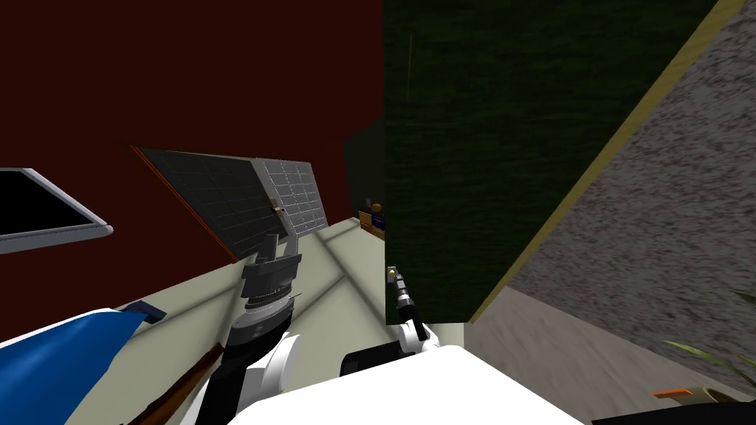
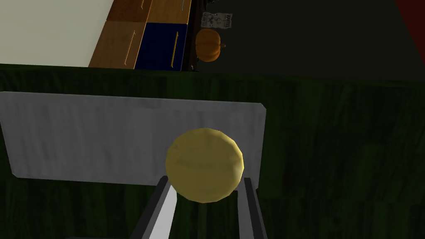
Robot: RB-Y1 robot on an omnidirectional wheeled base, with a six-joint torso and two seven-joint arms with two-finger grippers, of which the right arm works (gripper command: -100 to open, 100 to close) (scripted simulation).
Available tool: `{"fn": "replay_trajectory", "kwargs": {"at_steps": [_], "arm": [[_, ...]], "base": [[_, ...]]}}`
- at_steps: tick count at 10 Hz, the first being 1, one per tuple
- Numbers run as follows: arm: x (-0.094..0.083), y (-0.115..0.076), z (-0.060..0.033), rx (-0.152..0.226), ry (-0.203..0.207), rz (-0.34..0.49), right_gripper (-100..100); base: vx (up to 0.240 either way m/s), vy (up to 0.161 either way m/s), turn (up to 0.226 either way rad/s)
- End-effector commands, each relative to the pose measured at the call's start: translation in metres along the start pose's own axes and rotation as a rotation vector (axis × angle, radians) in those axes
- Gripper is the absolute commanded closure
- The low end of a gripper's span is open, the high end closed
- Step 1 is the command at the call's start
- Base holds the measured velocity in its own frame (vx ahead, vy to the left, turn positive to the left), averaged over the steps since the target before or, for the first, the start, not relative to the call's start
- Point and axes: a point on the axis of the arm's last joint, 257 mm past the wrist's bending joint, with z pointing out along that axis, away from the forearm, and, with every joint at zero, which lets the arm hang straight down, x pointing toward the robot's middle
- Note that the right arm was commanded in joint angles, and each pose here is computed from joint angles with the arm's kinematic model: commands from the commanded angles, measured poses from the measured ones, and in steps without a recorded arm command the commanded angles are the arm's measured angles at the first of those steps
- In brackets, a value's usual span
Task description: Push the door open
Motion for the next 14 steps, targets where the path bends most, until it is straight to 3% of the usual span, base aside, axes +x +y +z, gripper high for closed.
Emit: {"fn": "replay_trajectory", "kwargs": {"at_steps": [1, 2, 3, 4, 9, 14], "arm": [[-0.015, 0.003, 0.0026, -0.008, -0.029, -0.011, 100], [-0.029, 0.003, 0.0039, -0.009, -0.055, -0.017, 100], [-0.031, -0.010, -0.0022, 0.021, -0.055, -0.027, 100], [-0.032, -0.007, 0.0027, 0.005, -0.043, -0.025, -100], [-0.040, -0.002, 0.0116, -0.007, -0.024, -0.037, -100], [-0.036, 0.002, 0.0186, -0.011, -0.004, -0.029, -100]], "base": [[0.195, 0.060, -0.074], [0.203, 0.044, -0.085], [0.149, 0.041, -0.056], [0.069, -0.016, -0.138], [0.006, -0.069, -0.132], [-0.016, -0.008, -0.107]]}}
